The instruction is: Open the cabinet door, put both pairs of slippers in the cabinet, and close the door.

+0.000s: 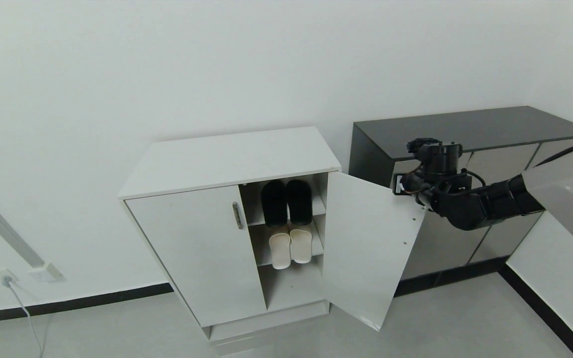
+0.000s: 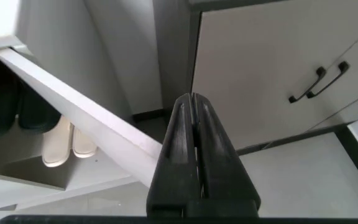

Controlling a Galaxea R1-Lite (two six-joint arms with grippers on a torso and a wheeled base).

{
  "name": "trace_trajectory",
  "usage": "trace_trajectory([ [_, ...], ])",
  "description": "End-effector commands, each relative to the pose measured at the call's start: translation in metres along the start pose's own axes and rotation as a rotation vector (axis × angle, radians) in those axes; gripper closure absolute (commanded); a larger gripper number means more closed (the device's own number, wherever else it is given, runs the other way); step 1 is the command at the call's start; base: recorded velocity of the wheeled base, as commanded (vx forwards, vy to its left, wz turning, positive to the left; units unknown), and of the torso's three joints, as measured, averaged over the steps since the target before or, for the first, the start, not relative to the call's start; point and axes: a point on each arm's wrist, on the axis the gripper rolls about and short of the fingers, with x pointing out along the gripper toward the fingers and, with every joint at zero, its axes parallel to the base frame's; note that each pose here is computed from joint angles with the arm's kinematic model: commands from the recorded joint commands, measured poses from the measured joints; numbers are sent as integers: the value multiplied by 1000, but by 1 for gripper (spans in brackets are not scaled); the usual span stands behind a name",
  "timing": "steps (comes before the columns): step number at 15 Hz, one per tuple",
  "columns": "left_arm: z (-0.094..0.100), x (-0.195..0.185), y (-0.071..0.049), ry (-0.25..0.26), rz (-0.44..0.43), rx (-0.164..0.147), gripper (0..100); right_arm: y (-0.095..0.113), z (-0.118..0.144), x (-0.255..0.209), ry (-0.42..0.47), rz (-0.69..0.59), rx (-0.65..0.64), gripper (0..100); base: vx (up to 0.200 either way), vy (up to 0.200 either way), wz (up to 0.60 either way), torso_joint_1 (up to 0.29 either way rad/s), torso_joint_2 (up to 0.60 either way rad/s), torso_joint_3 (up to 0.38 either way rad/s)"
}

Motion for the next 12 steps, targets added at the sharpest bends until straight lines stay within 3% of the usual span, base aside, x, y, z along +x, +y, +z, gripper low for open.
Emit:
trace_trajectory([
  [1, 0, 0, 0, 0, 0, 1, 100, -2, -12, 12, 21, -12, -5, 100, 0, 0, 0, 0, 0, 0],
  [12, 0, 0, 0, 0, 0, -1, 100, -4, -19, 13, 60, -19, -17, 100, 0, 0, 0, 0, 0, 0],
])
